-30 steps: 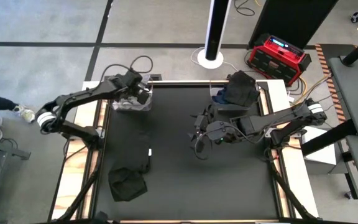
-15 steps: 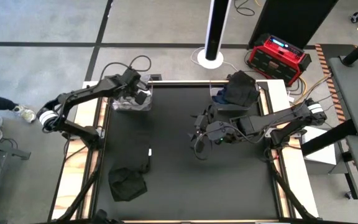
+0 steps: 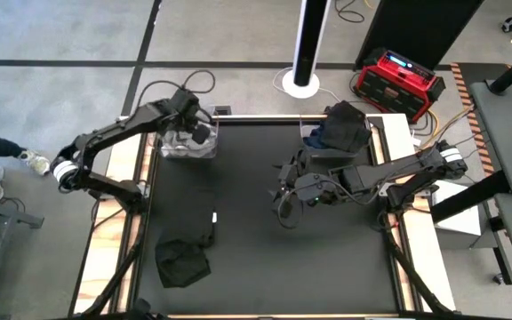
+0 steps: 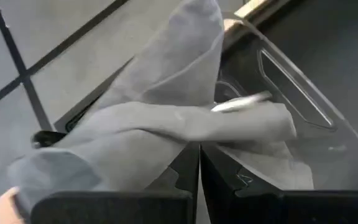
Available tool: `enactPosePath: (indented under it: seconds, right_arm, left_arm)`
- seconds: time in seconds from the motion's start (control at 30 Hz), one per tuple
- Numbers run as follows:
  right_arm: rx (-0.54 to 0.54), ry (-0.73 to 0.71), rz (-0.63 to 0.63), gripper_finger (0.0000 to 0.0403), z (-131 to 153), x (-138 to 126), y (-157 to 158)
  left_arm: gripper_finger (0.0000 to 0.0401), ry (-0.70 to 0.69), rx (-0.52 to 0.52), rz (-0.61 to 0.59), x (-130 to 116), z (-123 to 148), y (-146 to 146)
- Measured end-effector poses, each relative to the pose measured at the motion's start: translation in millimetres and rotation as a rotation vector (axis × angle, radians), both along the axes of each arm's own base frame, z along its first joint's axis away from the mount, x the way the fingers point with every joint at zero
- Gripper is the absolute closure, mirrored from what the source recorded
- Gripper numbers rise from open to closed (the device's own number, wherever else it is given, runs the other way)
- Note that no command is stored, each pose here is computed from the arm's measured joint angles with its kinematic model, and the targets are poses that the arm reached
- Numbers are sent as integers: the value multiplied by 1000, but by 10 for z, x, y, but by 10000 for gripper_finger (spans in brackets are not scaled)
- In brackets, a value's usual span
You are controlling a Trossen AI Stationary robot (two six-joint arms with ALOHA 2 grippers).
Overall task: Sort towels by color in basket
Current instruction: Put the gray towel into the left transparent bin
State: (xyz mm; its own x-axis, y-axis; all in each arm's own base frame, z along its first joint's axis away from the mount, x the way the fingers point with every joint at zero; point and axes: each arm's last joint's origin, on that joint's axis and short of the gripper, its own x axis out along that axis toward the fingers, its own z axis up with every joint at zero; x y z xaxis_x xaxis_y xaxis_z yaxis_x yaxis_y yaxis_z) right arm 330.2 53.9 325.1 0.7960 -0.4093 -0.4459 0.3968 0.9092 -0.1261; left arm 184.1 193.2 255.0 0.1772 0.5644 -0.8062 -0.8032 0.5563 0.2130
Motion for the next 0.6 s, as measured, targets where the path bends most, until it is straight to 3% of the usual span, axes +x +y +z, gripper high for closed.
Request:
enactPosePath:
  seconds: [0.23,0.43,0.6]
  right_arm:
    - [-2,2,1,69,-1,0,0]
    - [-2,2,2,77,-1,0,1]
    - [0,3,6,87,-1,-1,4]
  left_arm:
    - [401,21,66,24,10,342,80]
    - [401,-70,15,-95,180,404,249]
    - [401,117,-22,14,183,284,326]
